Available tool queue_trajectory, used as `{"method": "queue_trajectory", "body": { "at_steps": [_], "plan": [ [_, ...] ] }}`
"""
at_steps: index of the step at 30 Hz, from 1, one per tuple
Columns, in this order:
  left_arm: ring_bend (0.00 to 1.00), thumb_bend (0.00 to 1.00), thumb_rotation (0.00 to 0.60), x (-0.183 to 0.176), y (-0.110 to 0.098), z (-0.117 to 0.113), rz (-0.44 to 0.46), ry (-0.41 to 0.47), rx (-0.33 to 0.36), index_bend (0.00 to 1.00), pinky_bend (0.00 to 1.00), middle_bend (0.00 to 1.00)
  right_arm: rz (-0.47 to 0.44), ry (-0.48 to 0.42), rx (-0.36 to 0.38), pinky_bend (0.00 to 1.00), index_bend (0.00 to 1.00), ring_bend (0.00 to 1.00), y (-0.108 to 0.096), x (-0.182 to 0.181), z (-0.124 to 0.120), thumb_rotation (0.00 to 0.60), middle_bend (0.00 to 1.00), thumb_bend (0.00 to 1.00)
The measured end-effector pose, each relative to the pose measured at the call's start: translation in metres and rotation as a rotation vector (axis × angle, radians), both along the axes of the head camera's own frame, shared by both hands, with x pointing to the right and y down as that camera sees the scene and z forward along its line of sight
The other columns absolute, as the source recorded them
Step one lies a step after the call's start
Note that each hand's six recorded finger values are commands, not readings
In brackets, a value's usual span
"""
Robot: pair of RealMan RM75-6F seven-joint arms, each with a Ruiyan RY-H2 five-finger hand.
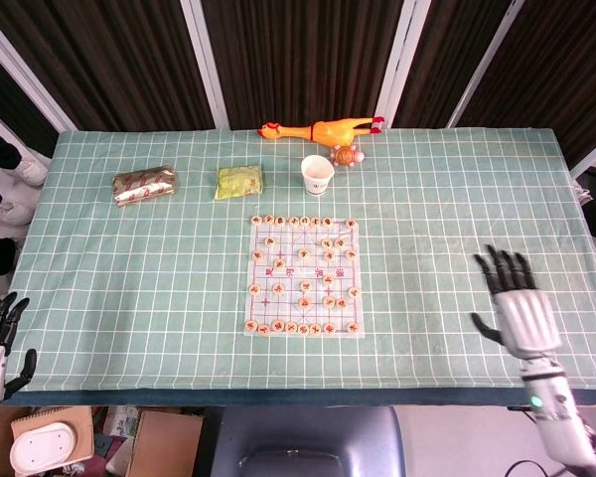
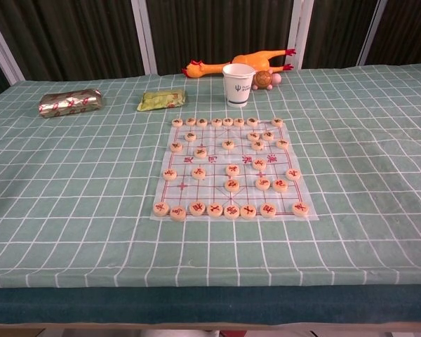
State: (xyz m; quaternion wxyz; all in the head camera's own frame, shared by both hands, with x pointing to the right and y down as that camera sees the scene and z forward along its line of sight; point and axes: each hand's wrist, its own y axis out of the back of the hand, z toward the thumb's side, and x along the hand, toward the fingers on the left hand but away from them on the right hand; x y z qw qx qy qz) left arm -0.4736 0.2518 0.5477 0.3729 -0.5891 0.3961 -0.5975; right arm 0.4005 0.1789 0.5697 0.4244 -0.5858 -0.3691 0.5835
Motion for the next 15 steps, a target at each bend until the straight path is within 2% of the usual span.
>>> {"method": "queue_trajectory", "body": {
  "at_steps": [2, 5, 8, 15],
  "plan": [
    [0.0, 0.5, 0.6, 0.001, 0.0, 0.003, 0.003, -0.013, -0.007, 0.0, 0.06, 0.0, 0.082, 0.016, 0.032, 0.0, 0.0, 0.0, 0.024, 0.029, -0.02, 0.6, 0.0, 0.37],
    [0.0, 0.5, 0.6, 0.005, -0.001, 0.01, 0.011, -0.031, -0.02, 0.0, 0.06, 0.0, 0.132, -0.038, 0.054, 0.0, 0.0, 0.0, 0.043, 0.038, -0.031, 0.6, 0.0, 0.37],
    [0.0, 0.5, 0.6, 0.009, 0.0, 0.014, 0.02, -0.039, -0.029, 0.0, 0.06, 0.0, 0.119, -0.066, 0.053, 0.0, 0.0, 0.0, 0.049, 0.036, -0.032, 0.6, 0.0, 0.37],
    [0.0, 0.49, 0.6, 0.009, -0.003, 0.017, 0.021, -0.031, -0.026, 0.0, 0.06, 0.0, 0.103, -0.052, 0.01, 0.0, 0.0, 0.0, 0.052, 0.037, -0.026, 0.6, 0.0, 0.37]
  ]
}}
